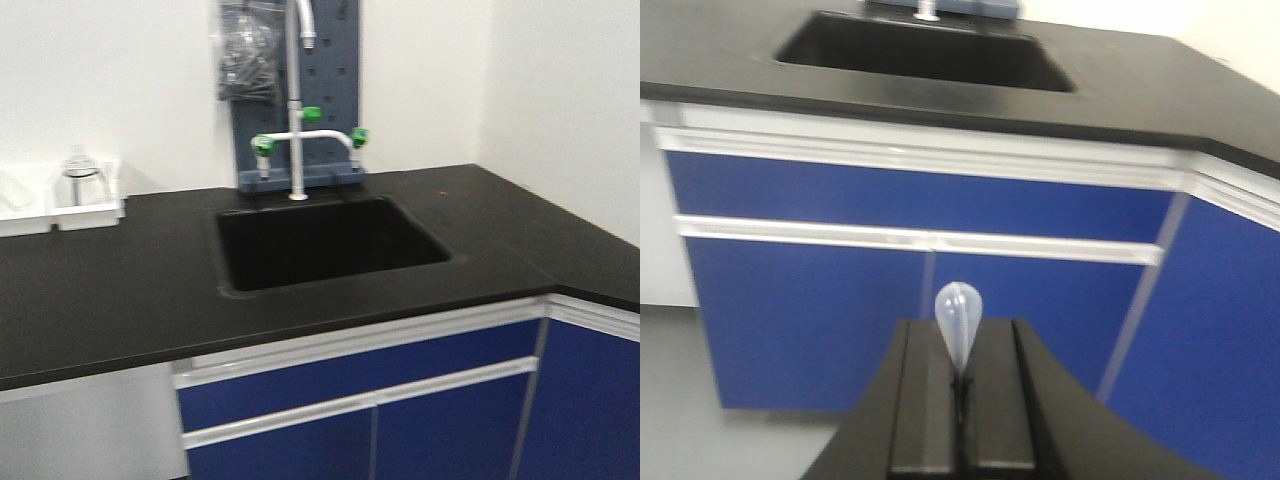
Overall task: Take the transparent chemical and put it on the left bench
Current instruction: 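Drive the base to the bench with white bins, holding the pipette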
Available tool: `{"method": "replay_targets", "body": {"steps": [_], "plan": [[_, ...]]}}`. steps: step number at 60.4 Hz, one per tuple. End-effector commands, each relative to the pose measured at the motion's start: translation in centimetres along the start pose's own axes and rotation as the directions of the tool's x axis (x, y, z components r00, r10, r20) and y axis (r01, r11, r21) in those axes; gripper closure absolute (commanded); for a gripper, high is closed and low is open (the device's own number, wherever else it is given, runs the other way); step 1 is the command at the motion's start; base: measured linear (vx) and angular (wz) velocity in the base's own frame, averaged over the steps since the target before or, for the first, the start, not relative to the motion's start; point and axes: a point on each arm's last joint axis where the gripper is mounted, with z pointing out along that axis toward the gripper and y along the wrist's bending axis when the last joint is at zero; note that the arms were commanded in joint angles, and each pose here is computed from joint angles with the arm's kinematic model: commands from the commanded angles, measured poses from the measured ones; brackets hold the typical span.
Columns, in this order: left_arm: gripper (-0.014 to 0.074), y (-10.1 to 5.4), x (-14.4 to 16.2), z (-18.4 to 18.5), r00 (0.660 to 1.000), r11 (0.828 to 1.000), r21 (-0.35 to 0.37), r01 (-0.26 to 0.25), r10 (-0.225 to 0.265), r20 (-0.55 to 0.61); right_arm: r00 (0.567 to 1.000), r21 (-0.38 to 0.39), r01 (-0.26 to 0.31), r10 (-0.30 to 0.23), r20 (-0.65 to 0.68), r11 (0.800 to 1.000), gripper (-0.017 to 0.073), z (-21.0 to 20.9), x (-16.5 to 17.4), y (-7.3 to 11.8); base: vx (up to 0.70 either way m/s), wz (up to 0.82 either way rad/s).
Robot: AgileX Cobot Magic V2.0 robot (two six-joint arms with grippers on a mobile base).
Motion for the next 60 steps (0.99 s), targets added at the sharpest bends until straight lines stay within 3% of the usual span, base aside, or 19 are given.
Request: {"method": "replay_targets", "body": {"steps": [1, 39, 60], "plan": [[0.0597, 0.01, -0.28, -0.13, 0.997, 1.000, -0.002, 0.009, -0.009, 0.081, 0.997, -0.021, -0.003, 0.004, 0.071, 1.000, 0.0564, 0.09, -1.04, 0.08, 0.16, 0.56], [0.0597, 0.01, -0.28, -0.13, 0.997, 1.000, -0.002, 0.009, -0.009, 0.081, 0.997, -0.021, -0.003, 0.004, 0.071, 1.000, 0.0564, 0.09, -1.04, 0.08, 0.26, 0.66], [0.0597, 0.01, -0.28, -0.13, 0.997, 1.000, -0.002, 0.009, -0.009, 0.081, 0.997, -0.021, -0.003, 0.004, 0.071, 1.000, 0.0564, 0.09, -1.04, 0.08, 0.34, 0.25]]}}
